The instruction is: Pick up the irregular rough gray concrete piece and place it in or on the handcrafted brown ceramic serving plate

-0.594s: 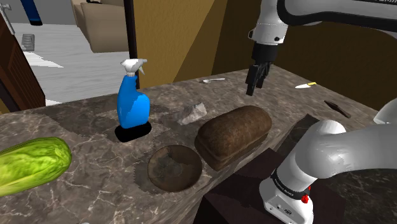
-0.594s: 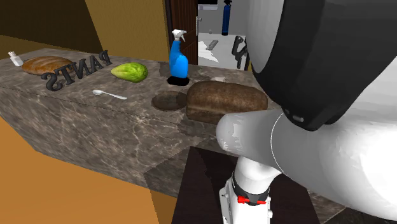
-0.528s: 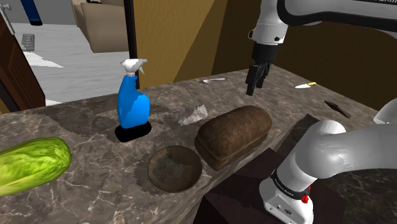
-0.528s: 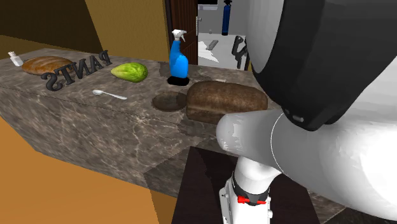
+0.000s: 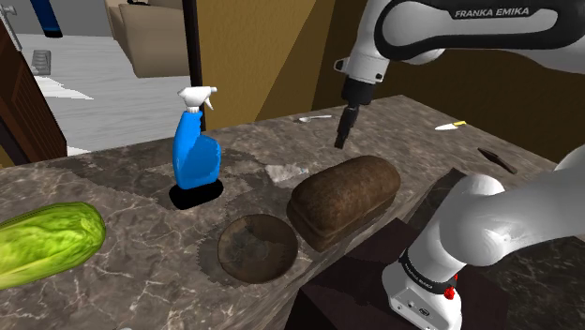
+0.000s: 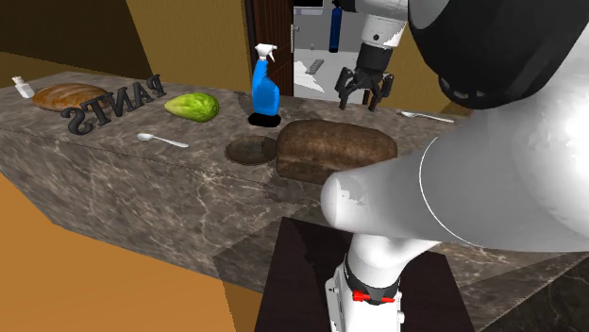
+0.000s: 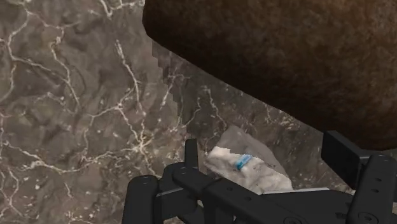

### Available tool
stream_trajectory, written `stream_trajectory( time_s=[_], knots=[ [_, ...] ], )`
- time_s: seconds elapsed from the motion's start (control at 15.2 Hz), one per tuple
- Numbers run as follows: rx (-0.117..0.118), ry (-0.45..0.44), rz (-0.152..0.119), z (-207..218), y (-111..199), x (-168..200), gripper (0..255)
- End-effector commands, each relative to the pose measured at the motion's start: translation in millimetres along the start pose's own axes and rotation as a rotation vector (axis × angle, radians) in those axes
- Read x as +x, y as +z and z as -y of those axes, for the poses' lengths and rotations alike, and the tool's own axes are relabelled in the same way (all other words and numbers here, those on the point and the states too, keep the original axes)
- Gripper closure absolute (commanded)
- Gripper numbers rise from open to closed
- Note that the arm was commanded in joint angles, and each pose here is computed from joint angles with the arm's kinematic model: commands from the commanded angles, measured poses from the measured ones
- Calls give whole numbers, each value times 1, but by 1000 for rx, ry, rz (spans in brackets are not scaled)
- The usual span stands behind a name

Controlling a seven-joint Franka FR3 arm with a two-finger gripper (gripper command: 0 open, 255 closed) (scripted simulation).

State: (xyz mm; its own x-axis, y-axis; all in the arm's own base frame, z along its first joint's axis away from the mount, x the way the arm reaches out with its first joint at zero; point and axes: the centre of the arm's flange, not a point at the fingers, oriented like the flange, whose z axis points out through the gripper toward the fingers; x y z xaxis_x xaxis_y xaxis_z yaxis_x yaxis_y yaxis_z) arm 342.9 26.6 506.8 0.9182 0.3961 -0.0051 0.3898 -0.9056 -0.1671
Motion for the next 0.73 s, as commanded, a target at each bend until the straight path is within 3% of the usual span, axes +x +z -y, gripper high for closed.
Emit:
stream_trajectory(
  time_s=[0.0,0.66],
  knots=[
    [32,-92,-36,-6,14,21,0],
    [196,-522,-188,6,69,115,0]
  ],
)
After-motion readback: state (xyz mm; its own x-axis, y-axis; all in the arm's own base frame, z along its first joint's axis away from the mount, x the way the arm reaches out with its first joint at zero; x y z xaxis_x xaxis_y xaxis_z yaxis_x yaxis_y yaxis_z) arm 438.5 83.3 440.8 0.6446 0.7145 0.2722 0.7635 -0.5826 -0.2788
